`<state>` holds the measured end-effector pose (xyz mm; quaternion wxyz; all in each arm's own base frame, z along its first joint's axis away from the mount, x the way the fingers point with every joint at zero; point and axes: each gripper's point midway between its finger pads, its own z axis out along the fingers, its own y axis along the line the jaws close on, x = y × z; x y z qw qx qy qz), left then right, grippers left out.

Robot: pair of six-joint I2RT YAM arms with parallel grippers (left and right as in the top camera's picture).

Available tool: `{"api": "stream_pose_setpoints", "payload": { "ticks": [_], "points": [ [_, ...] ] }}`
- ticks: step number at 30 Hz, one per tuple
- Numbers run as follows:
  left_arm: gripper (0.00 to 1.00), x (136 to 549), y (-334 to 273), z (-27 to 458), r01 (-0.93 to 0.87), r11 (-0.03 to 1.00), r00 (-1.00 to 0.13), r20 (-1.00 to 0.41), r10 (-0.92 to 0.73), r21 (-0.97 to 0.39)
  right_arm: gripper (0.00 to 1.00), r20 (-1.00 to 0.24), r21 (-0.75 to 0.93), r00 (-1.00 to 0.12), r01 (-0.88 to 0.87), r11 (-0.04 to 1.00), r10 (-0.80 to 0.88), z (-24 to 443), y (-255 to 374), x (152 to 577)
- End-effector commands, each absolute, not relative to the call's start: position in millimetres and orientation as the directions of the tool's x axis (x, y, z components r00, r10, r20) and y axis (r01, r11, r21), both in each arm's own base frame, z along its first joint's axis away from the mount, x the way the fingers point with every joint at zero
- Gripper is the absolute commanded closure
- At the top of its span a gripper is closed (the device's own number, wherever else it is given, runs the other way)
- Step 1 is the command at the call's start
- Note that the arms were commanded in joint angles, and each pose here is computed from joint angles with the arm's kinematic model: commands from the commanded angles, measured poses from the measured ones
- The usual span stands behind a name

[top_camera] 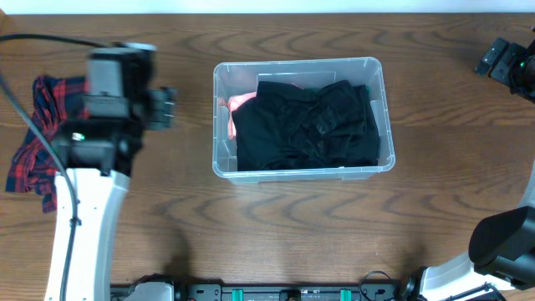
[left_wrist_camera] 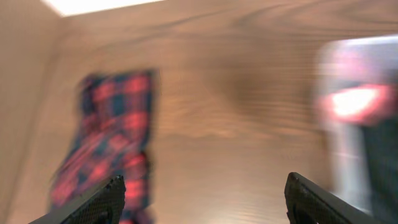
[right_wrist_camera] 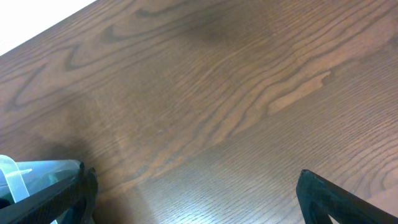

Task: Pack container
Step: 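Move the left gripper to the plaid shirt and grasp it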

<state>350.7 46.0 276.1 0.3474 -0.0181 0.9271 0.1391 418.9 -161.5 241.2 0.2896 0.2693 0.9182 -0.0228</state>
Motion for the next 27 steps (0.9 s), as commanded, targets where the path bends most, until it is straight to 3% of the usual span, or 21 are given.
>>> {"api": "stream_pose_setpoints", "payload": {
  "ticks": [1, 4, 7, 14, 27],
  "points": [
    [0.18, 351, 96, 252, -0.242, 0.912, -0.814, -0.582, -0.005, 0.331, 0.01, -0.555, 0.119, -0.67, 0.522, 0.844, 0.493, 247, -164, 419],
    [0.17, 361, 122, 228, -0.279, 0.898, -0.838, -0.542, -0.055, 0.34, 0.01, -0.555, 0.119, -0.67, 0.522, 0.844, 0.493, 247, -164, 419],
    [0.02, 374, 134, 199, -0.281, 0.898, -0.865, -0.494, -0.084, 0.339, 0.01, -0.555, 0.119, -0.67, 0.522, 0.845, 0.492, 247, -164, 419],
    [0.02, 393, 161, 125, -0.217, 0.899, -0.933, -0.351, -0.077, 0.381, 0.01, -0.555, 0.119, -0.67, 0.522, 0.845, 0.492, 247, -164, 419],
    [0.02, 403, 225, 39, -0.284, 0.82, -0.948, -0.273, -0.163, 0.497, 0.01, -0.555, 0.119, -0.67, 0.522, 0.845, 0.492, 247, -164, 419]
  ]
}}
